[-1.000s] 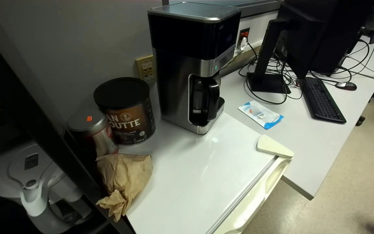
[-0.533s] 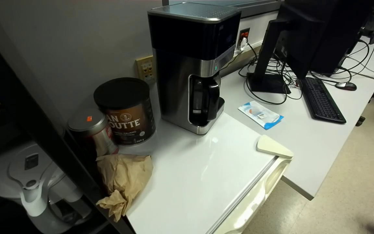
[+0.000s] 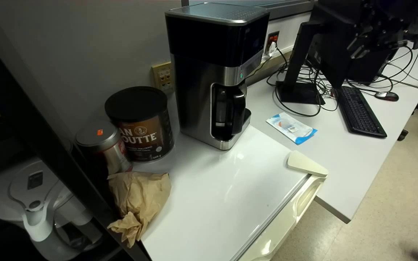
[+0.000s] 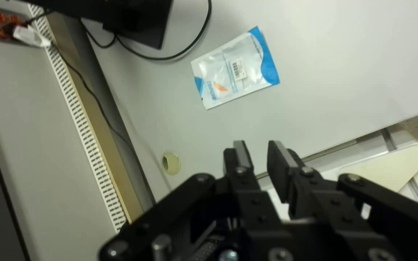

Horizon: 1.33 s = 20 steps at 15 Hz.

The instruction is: Push the coffee maker backwards a bit

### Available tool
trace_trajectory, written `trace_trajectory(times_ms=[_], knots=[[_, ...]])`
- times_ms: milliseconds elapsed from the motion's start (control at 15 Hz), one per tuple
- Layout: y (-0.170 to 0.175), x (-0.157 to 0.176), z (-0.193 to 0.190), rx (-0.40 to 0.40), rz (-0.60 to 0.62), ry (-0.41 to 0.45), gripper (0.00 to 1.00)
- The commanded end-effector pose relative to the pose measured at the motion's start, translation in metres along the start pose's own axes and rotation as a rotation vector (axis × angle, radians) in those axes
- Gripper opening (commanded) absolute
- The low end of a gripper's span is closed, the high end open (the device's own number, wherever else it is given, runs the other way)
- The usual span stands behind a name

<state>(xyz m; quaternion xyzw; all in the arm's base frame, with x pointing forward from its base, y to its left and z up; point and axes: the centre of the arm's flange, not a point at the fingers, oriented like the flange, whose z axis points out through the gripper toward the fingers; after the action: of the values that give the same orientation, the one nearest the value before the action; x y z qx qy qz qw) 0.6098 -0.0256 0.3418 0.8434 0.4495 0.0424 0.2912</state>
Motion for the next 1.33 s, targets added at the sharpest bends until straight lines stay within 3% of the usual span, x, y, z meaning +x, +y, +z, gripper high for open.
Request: trace_trajectory(times_ms=[0, 267, 600, 1267], knots=[[0.02, 0.032, 0.022, -0.048, -0.102, 0.12, 0.0], [0.02, 0.05, 0.033, -0.103, -0.163, 0.257, 0.0], [0.023, 0.066, 0.044, -0.159, -0.202, 0.364, 0.0], [0.042, 0.1, 0.062, -0.212, -0.214, 0.428, 0.0]])
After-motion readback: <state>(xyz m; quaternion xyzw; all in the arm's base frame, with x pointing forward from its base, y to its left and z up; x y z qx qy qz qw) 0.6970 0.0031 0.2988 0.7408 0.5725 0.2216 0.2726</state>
